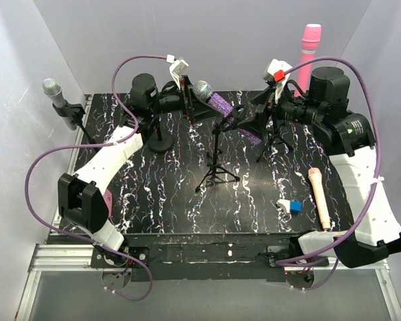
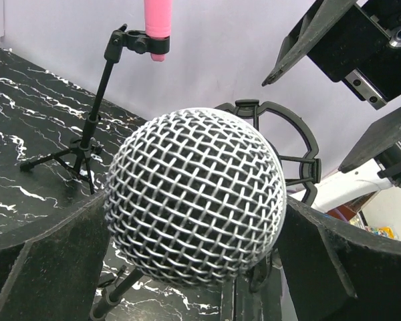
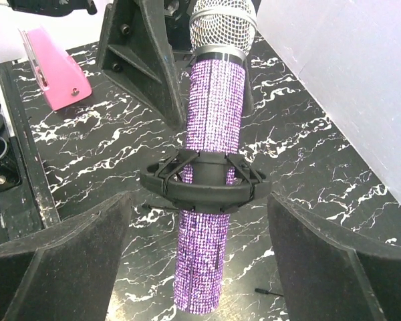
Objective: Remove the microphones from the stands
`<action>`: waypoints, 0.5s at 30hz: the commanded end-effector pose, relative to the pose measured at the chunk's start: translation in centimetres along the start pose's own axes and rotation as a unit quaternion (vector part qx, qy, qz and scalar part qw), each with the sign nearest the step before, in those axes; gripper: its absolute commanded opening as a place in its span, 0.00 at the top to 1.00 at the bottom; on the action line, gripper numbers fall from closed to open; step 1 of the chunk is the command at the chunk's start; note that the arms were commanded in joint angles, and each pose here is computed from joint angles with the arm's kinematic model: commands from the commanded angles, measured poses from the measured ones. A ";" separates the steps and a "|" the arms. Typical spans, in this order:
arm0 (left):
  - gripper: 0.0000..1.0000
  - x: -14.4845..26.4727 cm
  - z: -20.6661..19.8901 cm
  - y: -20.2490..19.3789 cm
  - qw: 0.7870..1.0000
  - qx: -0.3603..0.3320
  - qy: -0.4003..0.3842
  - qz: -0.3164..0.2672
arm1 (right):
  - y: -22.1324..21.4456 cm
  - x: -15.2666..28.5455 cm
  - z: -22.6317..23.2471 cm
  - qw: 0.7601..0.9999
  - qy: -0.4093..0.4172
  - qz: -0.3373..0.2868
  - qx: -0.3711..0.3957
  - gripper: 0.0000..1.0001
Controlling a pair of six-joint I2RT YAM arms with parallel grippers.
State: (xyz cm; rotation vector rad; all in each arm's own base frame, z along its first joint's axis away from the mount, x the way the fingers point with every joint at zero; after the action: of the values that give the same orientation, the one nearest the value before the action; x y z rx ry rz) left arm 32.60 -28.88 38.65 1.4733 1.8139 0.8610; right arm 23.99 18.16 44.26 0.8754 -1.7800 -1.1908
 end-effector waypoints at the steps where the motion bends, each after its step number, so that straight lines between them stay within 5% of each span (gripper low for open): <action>1: 0.06 0.1 -2.8 2.5 0.999 -0.034 -0.013 -0.034 | 1.0 -1.4 -0.5 1.000 0.011 -0.015 0.000 0.11; 6: 0.12 -0.8 -3.1 4.4 0.998 -0.039 -0.018 -0.053 | 0.8 -3.6 -0.7 1.000 0.019 -0.013 0.003 0.13; 15: 0.48 -0.6 -3.8 3.7 0.997 -0.053 -0.045 -0.023 | -0.7 -5.2 -0.4 1.000 0.027 0.003 -0.005 0.29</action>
State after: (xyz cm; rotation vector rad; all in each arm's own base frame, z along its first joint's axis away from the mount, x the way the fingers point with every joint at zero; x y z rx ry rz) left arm 33.16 -29.30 42.94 1.3617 1.7827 0.8449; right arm 26.10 21.93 43.44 0.9240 -1.7248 -1.1599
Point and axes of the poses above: each gripper's point midway between its finger pads, its own x axis back along the fingers, its own z axis along the line the jaws close on, y = z × x, the point moved 4 cm from there along x, back along the fingers, and after that the axes turned 9 degrees about x, right-handed, at the moved point
